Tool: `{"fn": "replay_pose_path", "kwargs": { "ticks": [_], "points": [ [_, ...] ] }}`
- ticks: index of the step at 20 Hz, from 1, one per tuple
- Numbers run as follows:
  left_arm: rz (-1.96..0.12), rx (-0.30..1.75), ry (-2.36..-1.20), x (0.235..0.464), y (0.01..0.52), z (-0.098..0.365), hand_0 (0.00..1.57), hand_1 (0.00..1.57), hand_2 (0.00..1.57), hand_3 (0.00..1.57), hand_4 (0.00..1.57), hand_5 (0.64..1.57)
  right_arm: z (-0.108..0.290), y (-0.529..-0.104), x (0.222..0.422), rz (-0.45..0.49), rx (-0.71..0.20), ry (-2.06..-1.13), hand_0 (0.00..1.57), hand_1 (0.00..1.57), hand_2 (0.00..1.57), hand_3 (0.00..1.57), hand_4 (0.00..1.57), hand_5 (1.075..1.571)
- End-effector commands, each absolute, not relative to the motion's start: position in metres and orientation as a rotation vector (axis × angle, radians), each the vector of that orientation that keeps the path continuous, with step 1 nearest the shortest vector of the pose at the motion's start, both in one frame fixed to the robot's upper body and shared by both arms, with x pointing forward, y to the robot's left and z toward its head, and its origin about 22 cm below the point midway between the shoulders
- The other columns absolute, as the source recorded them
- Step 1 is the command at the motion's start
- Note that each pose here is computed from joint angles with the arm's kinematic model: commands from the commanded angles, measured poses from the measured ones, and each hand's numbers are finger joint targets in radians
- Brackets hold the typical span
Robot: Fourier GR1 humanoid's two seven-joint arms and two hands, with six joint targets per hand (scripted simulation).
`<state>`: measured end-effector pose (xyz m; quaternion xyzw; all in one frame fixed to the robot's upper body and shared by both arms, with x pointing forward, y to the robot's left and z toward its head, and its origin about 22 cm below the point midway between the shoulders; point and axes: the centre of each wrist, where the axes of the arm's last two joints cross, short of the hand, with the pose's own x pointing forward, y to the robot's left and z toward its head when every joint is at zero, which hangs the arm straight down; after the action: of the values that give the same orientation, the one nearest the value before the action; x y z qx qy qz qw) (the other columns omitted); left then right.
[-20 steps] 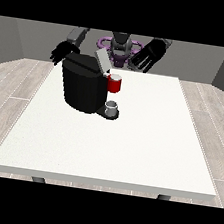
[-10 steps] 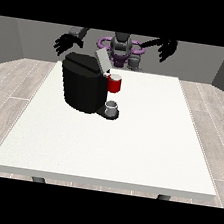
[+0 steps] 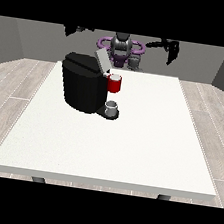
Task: Insert the coffee pod into the coffee machine and close the lid
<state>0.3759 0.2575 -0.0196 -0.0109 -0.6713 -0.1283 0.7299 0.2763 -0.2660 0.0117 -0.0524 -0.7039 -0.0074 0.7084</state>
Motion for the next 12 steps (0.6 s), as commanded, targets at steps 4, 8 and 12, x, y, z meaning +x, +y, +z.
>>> {"fn": "replay_pose_path", "kwargs": {
  "ticks": [4,8,12],
  "points": [
    [-0.181,-0.135,-1.474,0.357,0.267,-0.031,0.0,0.0,0.0,0.0,0.06,1.571,0.029,-0.27,0.282,0.053,-0.046,-1.598,0.0,0.0,0.0,0.0,0.0,1.571],
    [-0.195,-0.213,-1.506,0.347,0.232,-0.039,0.0,0.0,0.0,0.0,0.0,1.571,0.043,-0.265,0.303,0.1,-0.096,-1.639,0.0,0.0,0.0,0.0,0.0,1.571],
    [-0.193,-0.177,-1.553,0.34,0.238,-0.03,0.0,0.0,0.0,0.0,0.2,1.571,0.05,-0.255,0.307,0.187,-0.057,-1.663,0.0,0.0,0.0,0.0,0.22,1.571]
  ]
}}
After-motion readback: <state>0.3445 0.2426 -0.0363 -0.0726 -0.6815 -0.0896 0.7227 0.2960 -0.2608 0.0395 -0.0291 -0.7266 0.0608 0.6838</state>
